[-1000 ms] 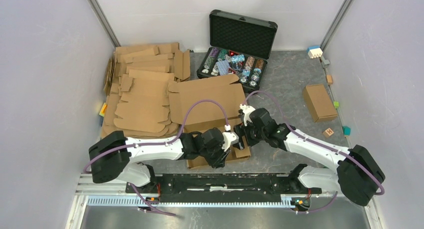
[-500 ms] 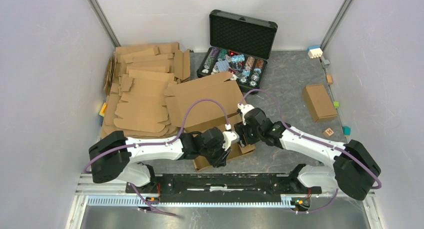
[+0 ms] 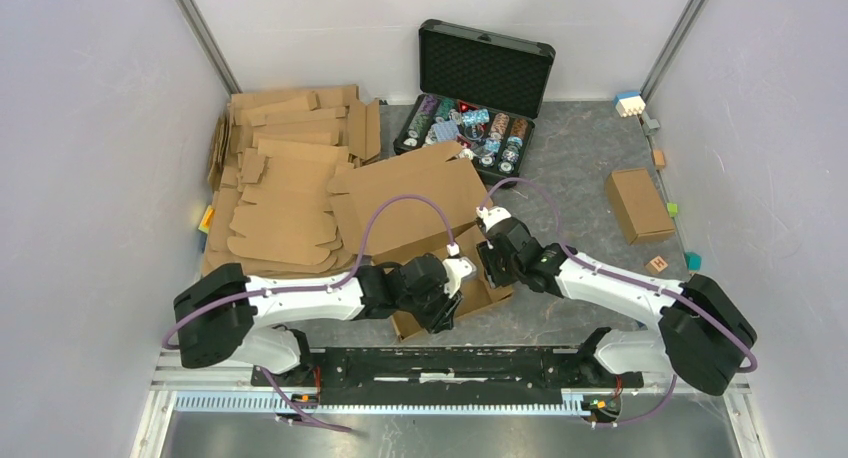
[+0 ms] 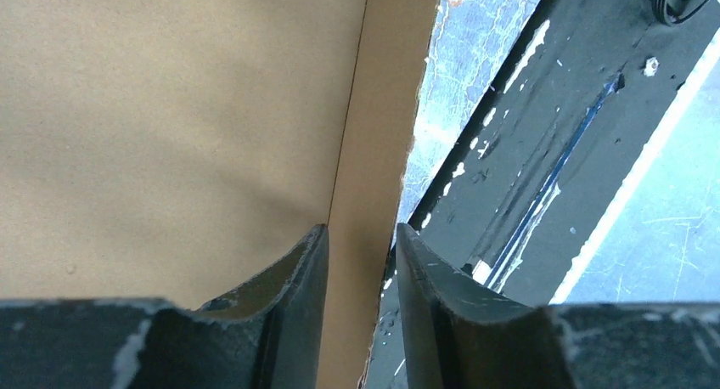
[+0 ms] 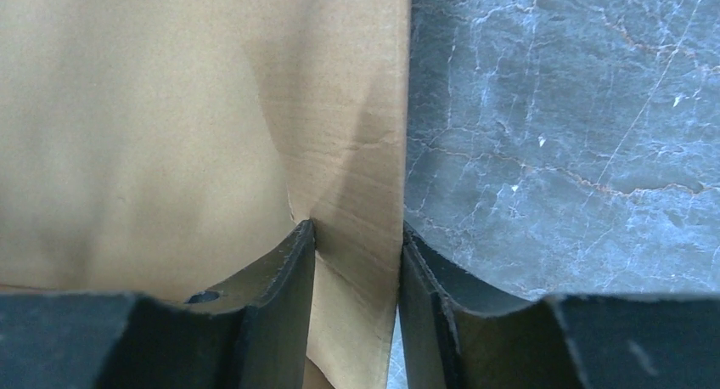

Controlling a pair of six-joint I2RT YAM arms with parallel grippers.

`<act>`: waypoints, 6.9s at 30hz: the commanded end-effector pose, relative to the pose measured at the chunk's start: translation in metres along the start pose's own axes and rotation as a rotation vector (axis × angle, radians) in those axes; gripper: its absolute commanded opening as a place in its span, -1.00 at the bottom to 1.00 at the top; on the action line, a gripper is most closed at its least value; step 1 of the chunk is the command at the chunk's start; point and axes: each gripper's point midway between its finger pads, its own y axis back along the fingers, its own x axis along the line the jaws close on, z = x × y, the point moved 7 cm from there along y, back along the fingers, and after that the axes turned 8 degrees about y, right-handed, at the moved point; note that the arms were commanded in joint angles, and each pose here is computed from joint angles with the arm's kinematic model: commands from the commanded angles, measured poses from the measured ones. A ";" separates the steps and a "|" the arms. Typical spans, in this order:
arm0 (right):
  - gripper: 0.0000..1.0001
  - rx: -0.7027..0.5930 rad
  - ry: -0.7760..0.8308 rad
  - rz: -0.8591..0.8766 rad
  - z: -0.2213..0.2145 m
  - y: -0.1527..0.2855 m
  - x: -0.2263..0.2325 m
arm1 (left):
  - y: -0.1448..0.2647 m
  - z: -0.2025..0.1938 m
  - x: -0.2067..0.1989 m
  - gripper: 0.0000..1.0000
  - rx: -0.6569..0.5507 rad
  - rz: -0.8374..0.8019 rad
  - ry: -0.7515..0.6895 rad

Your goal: Fold the paper box

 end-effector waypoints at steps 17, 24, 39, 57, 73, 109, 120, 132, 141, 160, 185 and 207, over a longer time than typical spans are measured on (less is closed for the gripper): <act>-0.36 0.016 0.067 -0.212 -0.017 -0.015 -0.024 | 0.110 0.023 0.047 1.00 -0.396 0.577 0.407; 0.02 -0.026 0.074 -0.135 -0.005 -0.019 -0.015 | 0.099 0.000 0.071 1.00 -0.354 0.625 0.502; 0.49 -0.070 0.017 0.037 0.015 -0.024 -0.011 | 0.077 0.010 0.093 0.88 -0.364 0.588 0.540; 0.58 -0.064 0.043 0.050 0.004 -0.026 -0.018 | 0.112 0.056 0.074 0.77 -0.477 0.502 0.500; 0.37 -0.090 0.066 0.044 -0.001 -0.028 -0.019 | 0.034 0.175 0.056 0.26 -0.418 -0.066 0.586; 0.90 -0.184 -0.005 0.139 0.033 -0.015 -0.015 | -0.063 0.168 0.103 -0.37 -0.225 0.008 0.691; 0.69 -0.218 -0.096 0.150 0.039 -0.015 -0.031 | -0.067 0.169 0.103 -0.37 -0.222 0.006 0.691; 0.06 -0.213 -0.083 0.041 0.046 -0.023 -0.046 | -0.070 0.171 0.103 -0.38 -0.221 0.021 0.686; -0.30 -0.157 -0.068 -0.075 0.035 -0.033 -0.059 | -0.046 0.174 0.096 -0.13 -0.241 0.072 0.635; 0.42 -0.185 -0.099 -0.098 0.048 -0.034 -0.060 | 0.074 0.093 0.114 0.45 -0.314 0.453 0.571; -0.74 -0.109 -0.085 -0.289 0.055 -0.049 -0.084 | 0.047 0.072 0.135 0.28 -0.283 0.468 0.595; -0.99 0.043 0.086 -0.586 0.051 -0.049 -0.089 | 0.032 0.066 0.141 -0.67 -0.257 0.440 0.530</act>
